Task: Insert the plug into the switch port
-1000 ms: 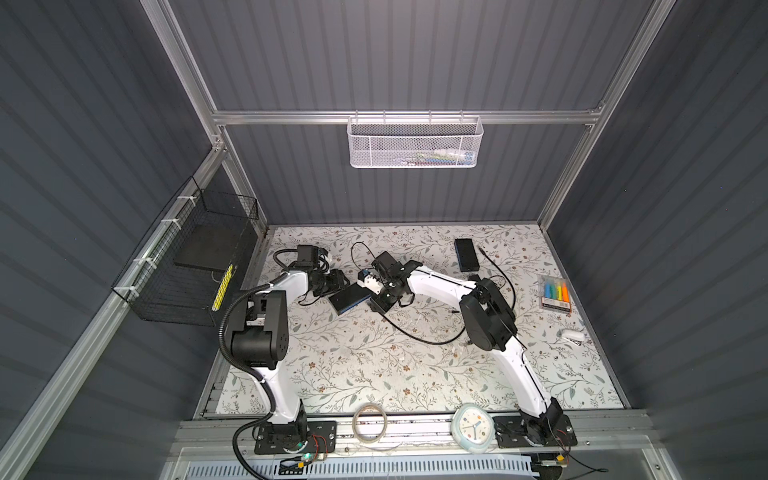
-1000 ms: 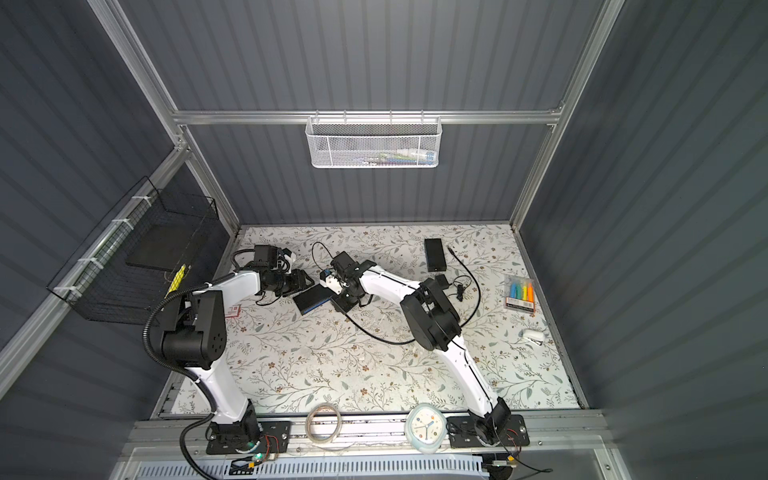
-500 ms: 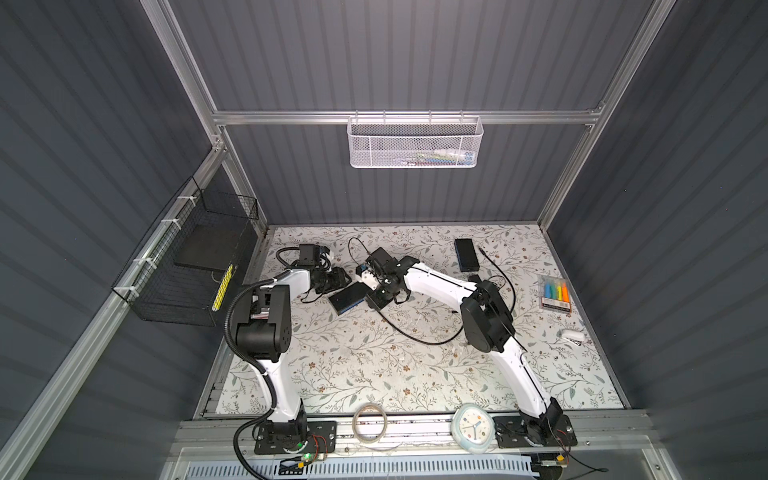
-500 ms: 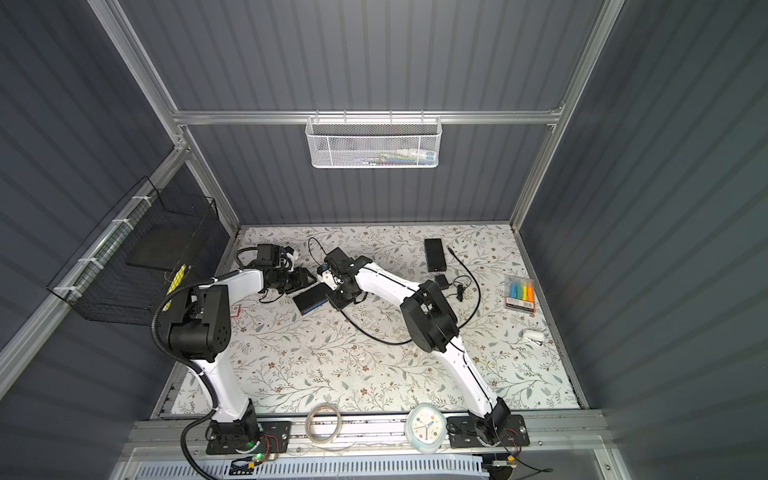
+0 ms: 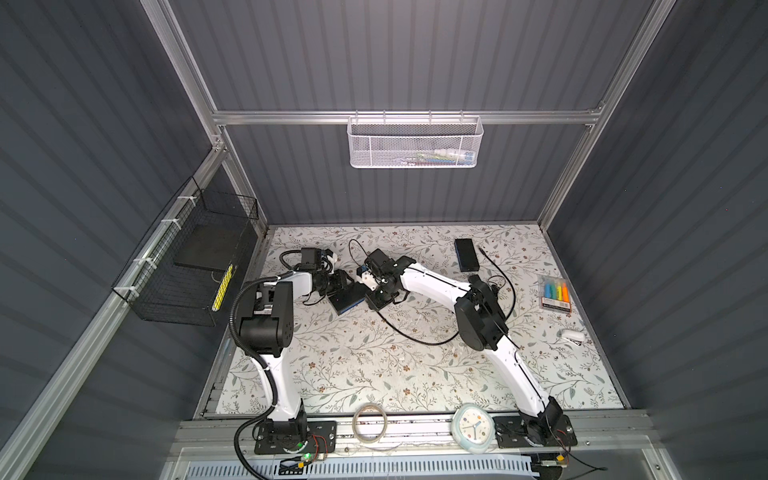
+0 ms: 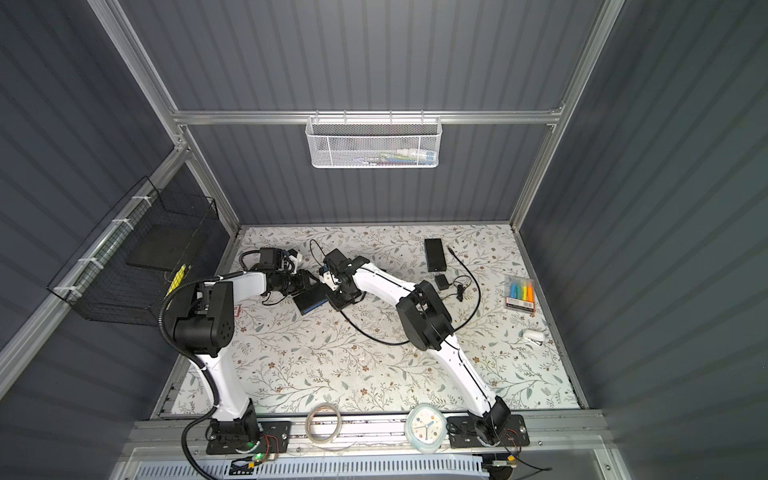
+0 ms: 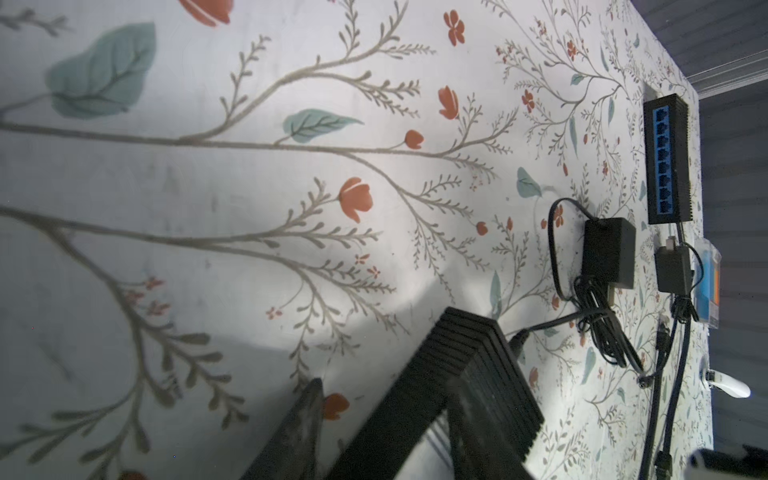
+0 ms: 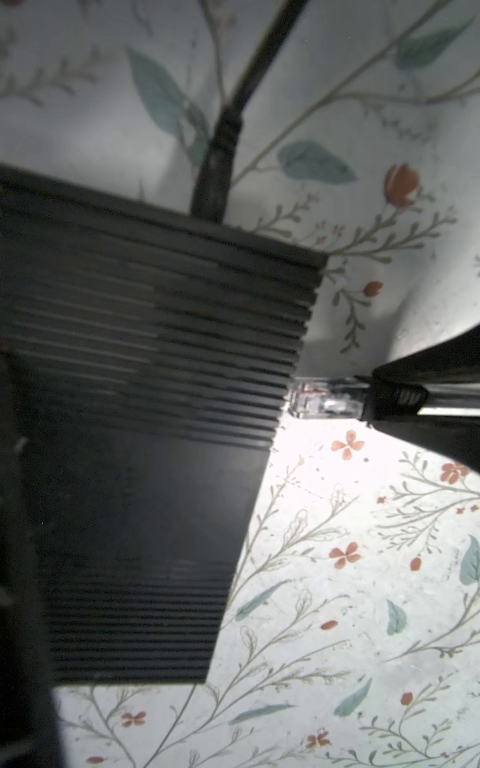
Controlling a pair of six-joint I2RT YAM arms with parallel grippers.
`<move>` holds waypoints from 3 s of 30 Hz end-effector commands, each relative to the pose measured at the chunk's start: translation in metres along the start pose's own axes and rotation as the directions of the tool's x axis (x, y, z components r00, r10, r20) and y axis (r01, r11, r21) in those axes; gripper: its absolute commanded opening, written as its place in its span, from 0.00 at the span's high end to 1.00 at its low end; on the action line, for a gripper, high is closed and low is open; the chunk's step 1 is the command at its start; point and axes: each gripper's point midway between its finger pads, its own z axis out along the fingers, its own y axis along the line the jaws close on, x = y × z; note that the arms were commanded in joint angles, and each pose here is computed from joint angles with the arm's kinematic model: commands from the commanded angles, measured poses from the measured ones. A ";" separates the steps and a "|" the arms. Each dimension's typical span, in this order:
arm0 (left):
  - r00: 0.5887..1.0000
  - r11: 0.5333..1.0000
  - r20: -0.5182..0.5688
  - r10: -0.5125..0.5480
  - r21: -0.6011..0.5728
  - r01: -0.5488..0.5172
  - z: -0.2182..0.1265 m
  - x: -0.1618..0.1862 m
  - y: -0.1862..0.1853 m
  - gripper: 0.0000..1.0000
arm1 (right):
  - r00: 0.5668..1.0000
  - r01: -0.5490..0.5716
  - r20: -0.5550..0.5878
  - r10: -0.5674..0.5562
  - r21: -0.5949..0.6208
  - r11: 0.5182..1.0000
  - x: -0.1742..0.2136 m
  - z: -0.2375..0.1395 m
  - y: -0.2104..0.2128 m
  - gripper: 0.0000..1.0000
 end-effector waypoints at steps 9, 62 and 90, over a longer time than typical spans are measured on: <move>0.999 0.999 -0.046 -0.022 0.035 0.024 0.014 0.016 0.001 0.54 | 0.998 -0.045 -0.051 0.044 -0.015 0.999 0.012 0.012 0.009 1.00; 0.997 0.995 -0.070 -0.029 0.092 0.036 0.022 0.033 -0.004 0.68 | 0.993 -0.115 0.030 0.114 0.039 0.993 -0.013 0.004 -0.008 1.00; 0.996 0.996 -0.089 -0.004 0.092 0.012 0.028 0.038 -0.010 0.70 | 0.993 -0.102 0.066 0.100 0.028 0.994 -0.026 -0.011 -0.003 1.00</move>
